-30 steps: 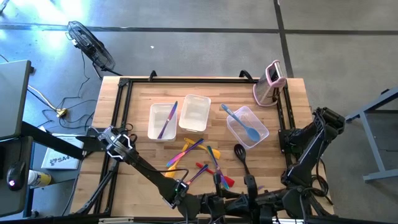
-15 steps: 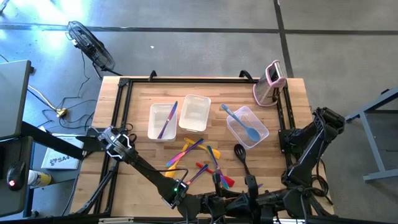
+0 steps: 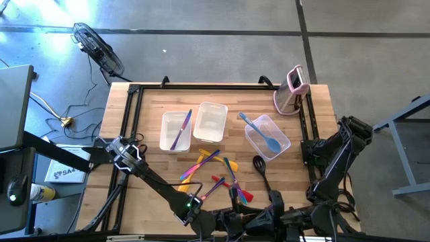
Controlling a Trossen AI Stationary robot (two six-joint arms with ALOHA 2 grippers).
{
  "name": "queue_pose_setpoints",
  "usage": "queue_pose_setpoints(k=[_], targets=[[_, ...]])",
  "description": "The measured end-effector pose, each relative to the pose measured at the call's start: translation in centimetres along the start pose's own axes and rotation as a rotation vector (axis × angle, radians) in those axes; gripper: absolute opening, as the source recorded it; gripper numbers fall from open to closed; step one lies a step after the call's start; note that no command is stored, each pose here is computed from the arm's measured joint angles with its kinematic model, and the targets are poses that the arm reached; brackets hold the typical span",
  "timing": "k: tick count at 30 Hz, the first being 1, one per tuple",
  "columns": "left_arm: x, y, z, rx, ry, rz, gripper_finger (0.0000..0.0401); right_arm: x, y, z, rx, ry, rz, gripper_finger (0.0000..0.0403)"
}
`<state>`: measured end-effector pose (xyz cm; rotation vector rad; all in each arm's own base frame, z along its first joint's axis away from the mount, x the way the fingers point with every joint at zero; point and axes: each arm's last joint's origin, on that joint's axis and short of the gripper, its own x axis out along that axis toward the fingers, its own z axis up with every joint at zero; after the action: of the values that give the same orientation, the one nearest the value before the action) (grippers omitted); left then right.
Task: Pick & Place Kitchen Items
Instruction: Put the blue table knife into the left white bin
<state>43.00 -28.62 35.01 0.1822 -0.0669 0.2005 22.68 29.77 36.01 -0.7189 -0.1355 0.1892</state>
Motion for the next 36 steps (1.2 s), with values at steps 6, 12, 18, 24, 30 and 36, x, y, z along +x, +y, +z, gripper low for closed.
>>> queue_pose_setpoints(k=[6, 12, 18, 24, 30, 36], targets=[[0.0, 0.0, 0.1, -0.004, -0.008, 0.001, 0.0005, 0.0, 0.0, 0.0, 0.027, 0.0, 0.0, 0.0064], [0.0, 0.0, 0.2, 0.013, -0.016, -0.008, 0.0005, 0.0, 0.1, -0.1, 0.021, 0.006, 0.007, 0.0064], [-0.1, -0.1, 0.2, 0.029, -0.02, -0.018, 0.0005, 0.3, -0.1, -0.3, 0.039, 0.011, 0.006, 0.0051], [-0.4, -0.4, 0.3, 0.031, -0.021, -0.022, 0.0008, 0.7, -0.5, -0.7, 0.062, 0.02, 0.008, 0.0013], [-0.5, -0.5, 0.3, 0.05, -0.017, -0.021, 0.0005, 0.8, -0.5, -1.0, 0.071, 0.029, 0.018, 0.0009], [-0.5, -0.5, 0.3, 0.059, -0.017, -0.023, 0.0008, 0.8, -0.4, -1.0, 0.071, 0.032, 0.023, 0.0008]])
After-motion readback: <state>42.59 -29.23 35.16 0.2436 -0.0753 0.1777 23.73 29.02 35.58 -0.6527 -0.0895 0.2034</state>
